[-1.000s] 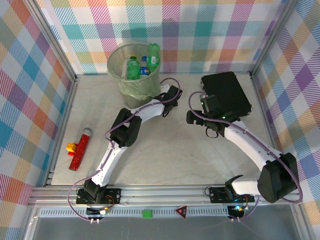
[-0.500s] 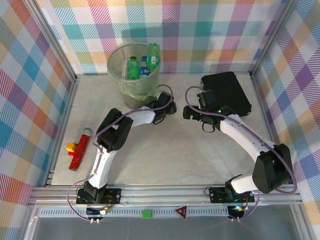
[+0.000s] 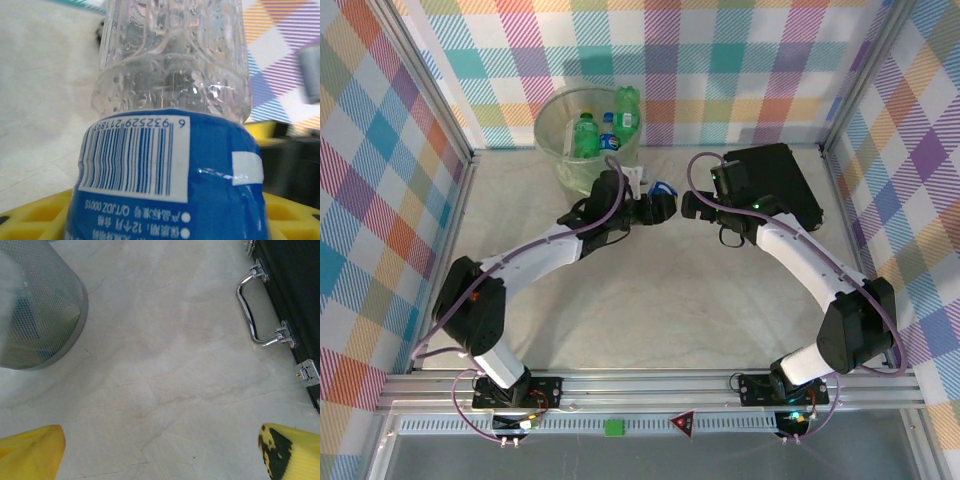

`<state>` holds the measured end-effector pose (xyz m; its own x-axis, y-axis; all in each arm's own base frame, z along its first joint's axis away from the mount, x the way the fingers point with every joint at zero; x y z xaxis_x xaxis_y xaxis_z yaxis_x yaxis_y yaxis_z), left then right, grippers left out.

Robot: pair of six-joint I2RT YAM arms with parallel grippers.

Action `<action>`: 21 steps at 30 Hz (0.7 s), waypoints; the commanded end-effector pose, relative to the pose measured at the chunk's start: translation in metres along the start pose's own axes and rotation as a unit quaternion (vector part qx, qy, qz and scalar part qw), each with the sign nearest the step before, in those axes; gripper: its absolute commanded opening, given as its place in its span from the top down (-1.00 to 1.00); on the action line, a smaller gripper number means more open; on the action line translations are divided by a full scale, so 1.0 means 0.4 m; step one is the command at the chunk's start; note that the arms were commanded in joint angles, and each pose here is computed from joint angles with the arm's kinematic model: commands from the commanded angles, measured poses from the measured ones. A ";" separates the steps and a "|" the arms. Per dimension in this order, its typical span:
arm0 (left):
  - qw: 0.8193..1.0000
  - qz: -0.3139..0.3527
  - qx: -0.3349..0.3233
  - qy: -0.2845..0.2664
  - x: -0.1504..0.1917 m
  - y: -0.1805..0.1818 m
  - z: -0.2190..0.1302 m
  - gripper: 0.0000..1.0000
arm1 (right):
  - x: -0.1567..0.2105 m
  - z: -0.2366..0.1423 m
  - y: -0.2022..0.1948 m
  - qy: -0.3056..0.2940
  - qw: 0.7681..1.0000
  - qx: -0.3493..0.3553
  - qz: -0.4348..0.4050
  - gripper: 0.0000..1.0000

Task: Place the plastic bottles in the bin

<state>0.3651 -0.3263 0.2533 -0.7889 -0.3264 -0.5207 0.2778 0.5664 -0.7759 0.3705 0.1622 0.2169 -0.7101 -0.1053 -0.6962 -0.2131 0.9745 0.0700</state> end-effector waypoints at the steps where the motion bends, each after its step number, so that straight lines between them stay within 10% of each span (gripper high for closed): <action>1: 0.998 0.038 0.053 0.018 -0.006 -0.099 -0.080 0.11 | -0.011 -0.011 0.001 -0.005 1.000 -0.007 0.011 -0.98; 9: 0.989 0.108 0.062 -0.081 -0.193 -0.235 -0.241 0.10 | 0.021 -0.020 0.040 -0.002 0.998 -0.067 0.019 -0.98; 21: 0.963 0.133 -0.092 -0.217 -0.478 -0.086 -0.397 0.11 | 0.071 -0.065 0.052 0.001 0.995 -0.103 0.006 -0.98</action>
<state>0.4093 -0.1855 0.4352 -0.4282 -0.4396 -0.7895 0.3588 0.7192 -0.5950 0.3338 0.1737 0.2082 -0.7361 -0.0936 -0.6704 -0.3074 0.9286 0.2078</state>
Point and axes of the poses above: each hand's point on the last joint's axis, 136 mm out from that joint toward the fingers, its own z axis out along the fingers, its own y axis along the line the jaws close on, x = y × z, the point moved 2 cm from there along -z, back along the fingers, and after that the axes turned 14 degrees about -z, right-handed, at the moved point
